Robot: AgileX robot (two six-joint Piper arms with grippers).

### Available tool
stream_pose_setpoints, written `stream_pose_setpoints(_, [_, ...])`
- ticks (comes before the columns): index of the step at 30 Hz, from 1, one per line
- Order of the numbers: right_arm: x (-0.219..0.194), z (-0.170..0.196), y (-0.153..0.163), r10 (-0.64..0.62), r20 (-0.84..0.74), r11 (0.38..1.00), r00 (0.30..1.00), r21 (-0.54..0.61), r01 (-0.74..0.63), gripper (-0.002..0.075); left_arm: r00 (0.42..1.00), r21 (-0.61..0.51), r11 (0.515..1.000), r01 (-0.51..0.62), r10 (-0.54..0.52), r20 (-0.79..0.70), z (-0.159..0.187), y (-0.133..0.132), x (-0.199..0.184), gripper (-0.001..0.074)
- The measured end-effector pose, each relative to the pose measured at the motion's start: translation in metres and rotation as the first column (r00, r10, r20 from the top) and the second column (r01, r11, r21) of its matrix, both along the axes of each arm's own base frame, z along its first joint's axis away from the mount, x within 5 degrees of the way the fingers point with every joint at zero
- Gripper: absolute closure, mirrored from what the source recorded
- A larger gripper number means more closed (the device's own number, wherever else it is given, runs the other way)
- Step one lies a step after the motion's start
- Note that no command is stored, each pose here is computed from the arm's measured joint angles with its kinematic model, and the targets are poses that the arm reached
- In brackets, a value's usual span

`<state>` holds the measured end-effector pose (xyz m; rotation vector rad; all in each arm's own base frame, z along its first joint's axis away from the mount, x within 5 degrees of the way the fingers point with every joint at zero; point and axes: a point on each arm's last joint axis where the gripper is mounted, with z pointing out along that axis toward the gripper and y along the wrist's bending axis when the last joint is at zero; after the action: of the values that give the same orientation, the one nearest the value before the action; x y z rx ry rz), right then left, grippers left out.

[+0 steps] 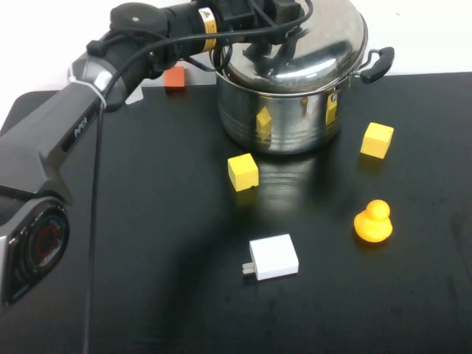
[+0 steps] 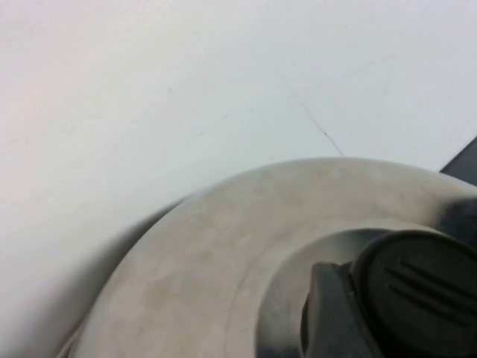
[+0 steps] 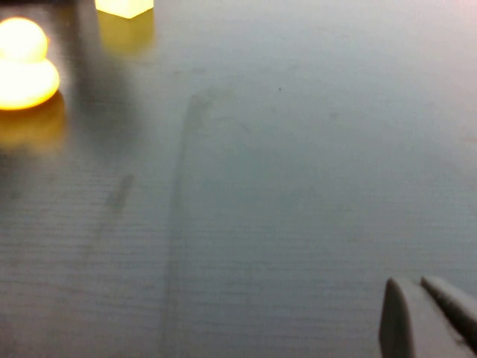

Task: Cover the pot
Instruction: Place the pot lid on the pot

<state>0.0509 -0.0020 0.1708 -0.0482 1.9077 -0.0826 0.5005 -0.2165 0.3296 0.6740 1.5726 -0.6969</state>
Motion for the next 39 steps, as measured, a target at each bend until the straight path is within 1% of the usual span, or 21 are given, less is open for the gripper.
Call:
stream_pose_setpoints(12, [0.000, 0.000, 0.000, 0.000, 0.000, 1.000, 1.000, 0.000, 0.000, 0.0728, 0.997, -0.035, 0.998, 0.044, -0.046, -0.055, 0.008, 0.027, 0.001, 0.0402])
stream_pose_setpoints(17, [0.000, 0.000, 0.000, 0.000, 0.000, 1.000, 1.000, 0.000, 0.000, 0.0728, 0.999, -0.029, 0.999, 0.038, -0.039, -0.024, 0.017, 0.030, -0.002, 0.0402])
stream_pose_setpoints(22, [0.000, 0.000, 0.000, 0.000, 0.000, 1.000, 1.000, 0.000, 0.000, 0.0728, 1.000, -0.007, 1.000, 0.003, -0.002, 0.022, 0.021, 0.033, 0.000, 0.0402])
stream_pose_setpoints(28, [0.000, 0.000, 0.000, 0.000, 0.000, 1.000, 1.000, 0.000, 0.000, 0.0728, 0.995, 0.036, 0.999, -0.028, 0.024, 0.093, 0.021, 0.020, -0.001, 0.0402])
stream_pose_setpoints(33, [0.000, 0.000, 0.000, 0.000, 0.000, 1.000, 1.000, 0.000, 0.000, 0.0728, 0.996, 0.044, 0.999, -0.007, 0.003, 0.089, 0.015, 0.007, -0.003, 0.0402])
stream_pose_setpoints(39, [0.000, 0.000, 0.000, 0.000, 0.000, 1.000, 1.000, 0.000, 0.000, 0.0728, 0.997, 0.037, 0.999, -0.015, 0.012, 0.079, 0.014, 0.007, -0.002, 0.0402])
